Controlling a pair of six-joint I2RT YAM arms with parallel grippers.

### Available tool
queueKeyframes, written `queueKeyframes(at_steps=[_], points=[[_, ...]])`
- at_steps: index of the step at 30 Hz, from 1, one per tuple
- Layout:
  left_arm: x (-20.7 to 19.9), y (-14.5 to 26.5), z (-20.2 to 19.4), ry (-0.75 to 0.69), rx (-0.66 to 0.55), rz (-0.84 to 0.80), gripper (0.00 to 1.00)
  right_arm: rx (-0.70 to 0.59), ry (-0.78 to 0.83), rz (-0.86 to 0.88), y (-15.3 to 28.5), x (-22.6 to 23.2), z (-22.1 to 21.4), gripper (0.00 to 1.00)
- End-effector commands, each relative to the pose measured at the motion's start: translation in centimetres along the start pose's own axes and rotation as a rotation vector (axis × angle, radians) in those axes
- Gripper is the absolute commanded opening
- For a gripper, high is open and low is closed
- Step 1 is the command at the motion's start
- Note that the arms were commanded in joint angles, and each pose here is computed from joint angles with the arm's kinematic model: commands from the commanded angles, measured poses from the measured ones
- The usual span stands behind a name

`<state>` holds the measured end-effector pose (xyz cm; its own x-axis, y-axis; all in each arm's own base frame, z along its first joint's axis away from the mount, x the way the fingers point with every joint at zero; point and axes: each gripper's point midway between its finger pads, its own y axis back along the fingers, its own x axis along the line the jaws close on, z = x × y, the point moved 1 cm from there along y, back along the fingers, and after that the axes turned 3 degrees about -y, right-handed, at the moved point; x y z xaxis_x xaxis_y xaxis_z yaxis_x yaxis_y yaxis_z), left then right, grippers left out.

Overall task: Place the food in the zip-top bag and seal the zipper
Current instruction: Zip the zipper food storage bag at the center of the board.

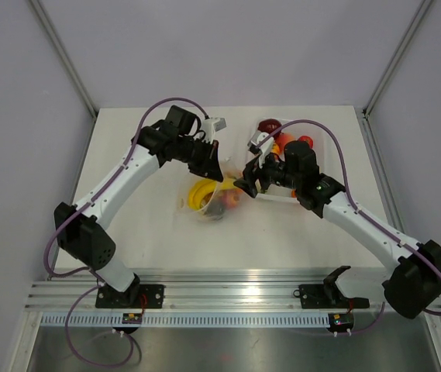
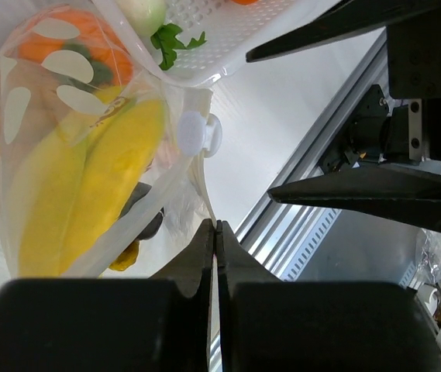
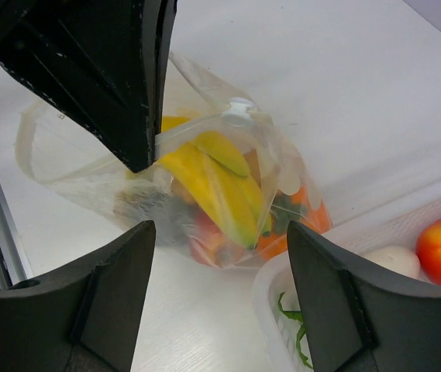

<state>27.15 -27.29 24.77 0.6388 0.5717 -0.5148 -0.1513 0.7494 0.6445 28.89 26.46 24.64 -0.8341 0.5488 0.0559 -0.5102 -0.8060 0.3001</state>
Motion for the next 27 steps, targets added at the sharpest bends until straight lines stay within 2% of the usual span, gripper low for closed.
queueKeyframes(at_steps=[1,15,27], points=[[-1.8,1.9,0.2,-0.073,-0.047,-0.058,0.00,-0.061,0.115,0.084,0.2,0.2,2.4,0.76],[-2.2,2.4,-1.8,-0.081,-0.042,-0.076,0.00,-0.027,0.100,0.271,-1.9,0.8,2.2,0.80],[-2.0,1.9,-2.1,-0.065,-0.032,-0.084,0.00,-0.007,0.071,0.406,-3.8,1.7,1.6,0.77]])
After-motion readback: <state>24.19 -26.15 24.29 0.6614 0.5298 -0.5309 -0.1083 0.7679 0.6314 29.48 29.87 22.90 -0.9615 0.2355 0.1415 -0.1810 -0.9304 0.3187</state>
